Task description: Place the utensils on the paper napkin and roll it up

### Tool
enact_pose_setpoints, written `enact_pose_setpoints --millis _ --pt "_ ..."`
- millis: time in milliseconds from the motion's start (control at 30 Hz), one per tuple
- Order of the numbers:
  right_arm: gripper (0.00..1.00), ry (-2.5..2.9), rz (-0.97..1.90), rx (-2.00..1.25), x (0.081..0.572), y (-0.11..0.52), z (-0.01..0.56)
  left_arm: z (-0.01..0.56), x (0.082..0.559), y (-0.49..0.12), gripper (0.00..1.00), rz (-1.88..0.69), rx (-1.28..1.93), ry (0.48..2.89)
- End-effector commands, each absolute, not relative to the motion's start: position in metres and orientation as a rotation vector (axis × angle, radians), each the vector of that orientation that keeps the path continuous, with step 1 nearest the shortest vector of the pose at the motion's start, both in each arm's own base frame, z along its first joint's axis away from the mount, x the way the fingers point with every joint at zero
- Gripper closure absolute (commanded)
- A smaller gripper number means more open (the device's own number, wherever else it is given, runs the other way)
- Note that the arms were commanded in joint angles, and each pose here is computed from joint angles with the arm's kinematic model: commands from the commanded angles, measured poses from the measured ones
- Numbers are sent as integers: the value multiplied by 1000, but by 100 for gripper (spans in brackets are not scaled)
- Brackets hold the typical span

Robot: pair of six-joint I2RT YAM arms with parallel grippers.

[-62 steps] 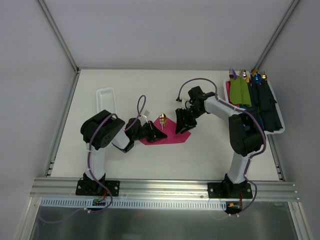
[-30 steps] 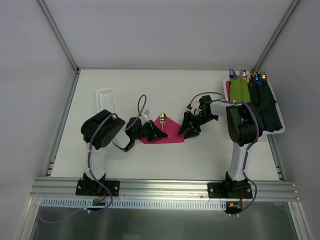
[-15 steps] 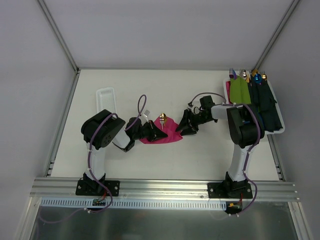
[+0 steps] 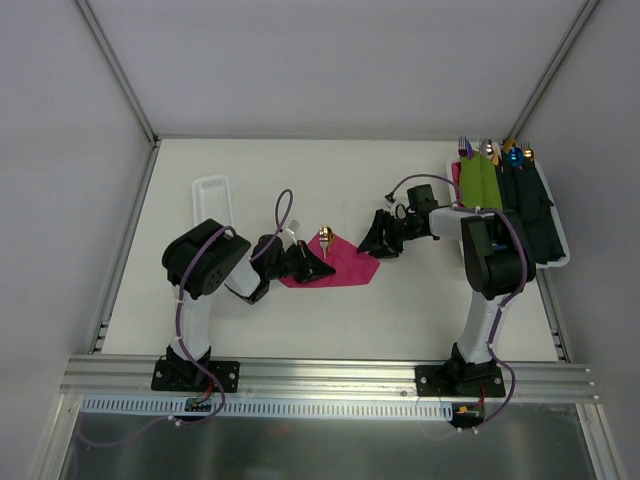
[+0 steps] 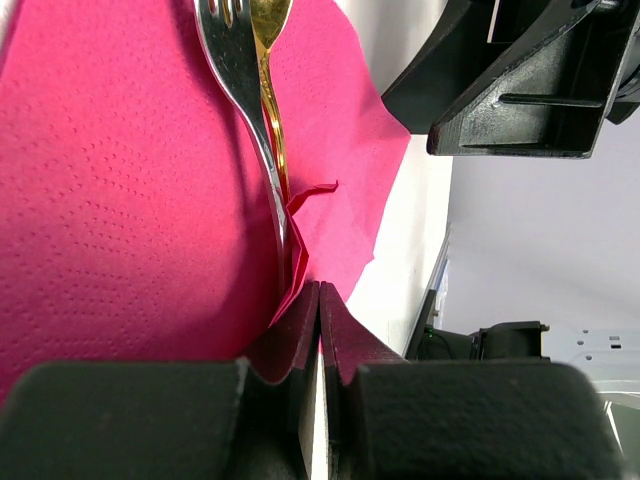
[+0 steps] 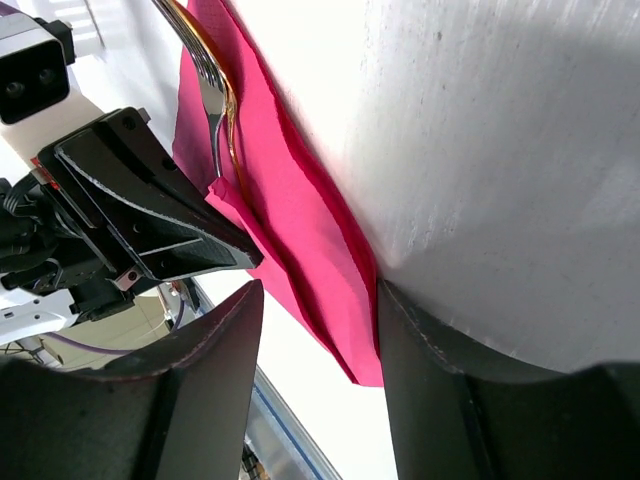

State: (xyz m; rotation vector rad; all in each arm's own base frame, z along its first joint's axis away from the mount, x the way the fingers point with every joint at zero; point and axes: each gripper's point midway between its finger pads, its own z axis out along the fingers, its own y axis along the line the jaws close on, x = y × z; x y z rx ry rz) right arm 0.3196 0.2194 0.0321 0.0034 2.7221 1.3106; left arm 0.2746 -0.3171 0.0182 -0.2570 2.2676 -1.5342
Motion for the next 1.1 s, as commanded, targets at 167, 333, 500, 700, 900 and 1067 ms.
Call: enact_pose_setpoints --millis 167,333,500,700,900,1067 --pt "50 2727 1344 -93 298 219 25 -15 270 -300 100 -1410 -327 2353" --pt "53 2753 1376 -144 283 216 31 -14 271 -300 100 -1409 -328 2353" --pt "55 2740 1390 -199 273 213 37 -15 271 -301 100 -1407 -328 2352" --pt "64 2724 1415 -148 283 210 43 -14 271 -300 100 -1404 -325 2353" --pt "87 2669 1464 -111 296 216 60 -16 269 -299 100 -1395 -326 2363" --pt "100 2630 1519 -110 300 230 80 -19 267 -298 100 -1388 -334 2371"
